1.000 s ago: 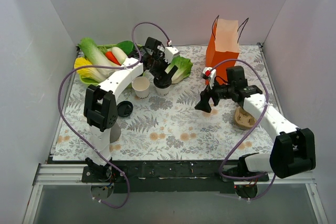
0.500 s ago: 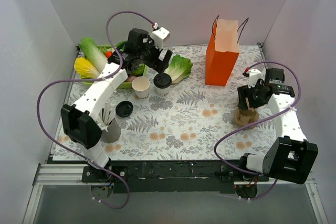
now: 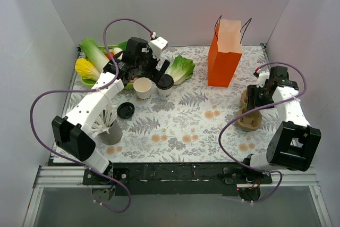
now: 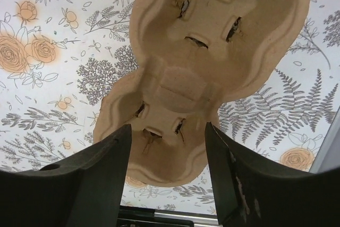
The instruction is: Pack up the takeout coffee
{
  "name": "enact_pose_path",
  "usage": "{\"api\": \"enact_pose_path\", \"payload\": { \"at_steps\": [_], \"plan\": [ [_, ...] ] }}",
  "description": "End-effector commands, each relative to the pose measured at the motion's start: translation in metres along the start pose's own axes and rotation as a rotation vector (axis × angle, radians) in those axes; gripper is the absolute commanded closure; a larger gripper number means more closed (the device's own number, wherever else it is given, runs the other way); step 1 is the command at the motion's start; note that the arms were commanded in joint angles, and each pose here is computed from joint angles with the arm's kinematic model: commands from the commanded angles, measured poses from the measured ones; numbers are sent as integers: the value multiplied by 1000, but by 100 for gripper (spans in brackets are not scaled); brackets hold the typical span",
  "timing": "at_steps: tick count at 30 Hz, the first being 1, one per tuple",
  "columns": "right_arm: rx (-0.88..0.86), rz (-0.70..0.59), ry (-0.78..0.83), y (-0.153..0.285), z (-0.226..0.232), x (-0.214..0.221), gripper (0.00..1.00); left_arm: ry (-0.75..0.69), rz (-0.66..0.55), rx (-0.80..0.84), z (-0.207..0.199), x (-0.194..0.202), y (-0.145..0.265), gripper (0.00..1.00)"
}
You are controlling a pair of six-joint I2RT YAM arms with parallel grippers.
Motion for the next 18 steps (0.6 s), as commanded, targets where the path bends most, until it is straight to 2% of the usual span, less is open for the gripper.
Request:
{"api": "enact_pose_path", "payload": {
  "at_steps": [1,9,18],
  "plan": [
    [11,9,-77,2,-3,-8,36,-15,-33,-45,3,-3,26,2],
    [8,28,-98,-5,-8,-20,38,-23,-32,-48,5,-3,21,2],
    [10,78,-113,-14,-10,-15,38,-25,-34,-50,6,-4,21,2]
  ]
}}
Point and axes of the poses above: each gripper's point midway between its finger pads, its own y axis back along the fingers, its own z axis along the line the jaws close on, x = y × z, the point moved 4 cm from there along y, back along the fingers, and after that the axes turned 2 degrees about y, right-handed, at the moved point
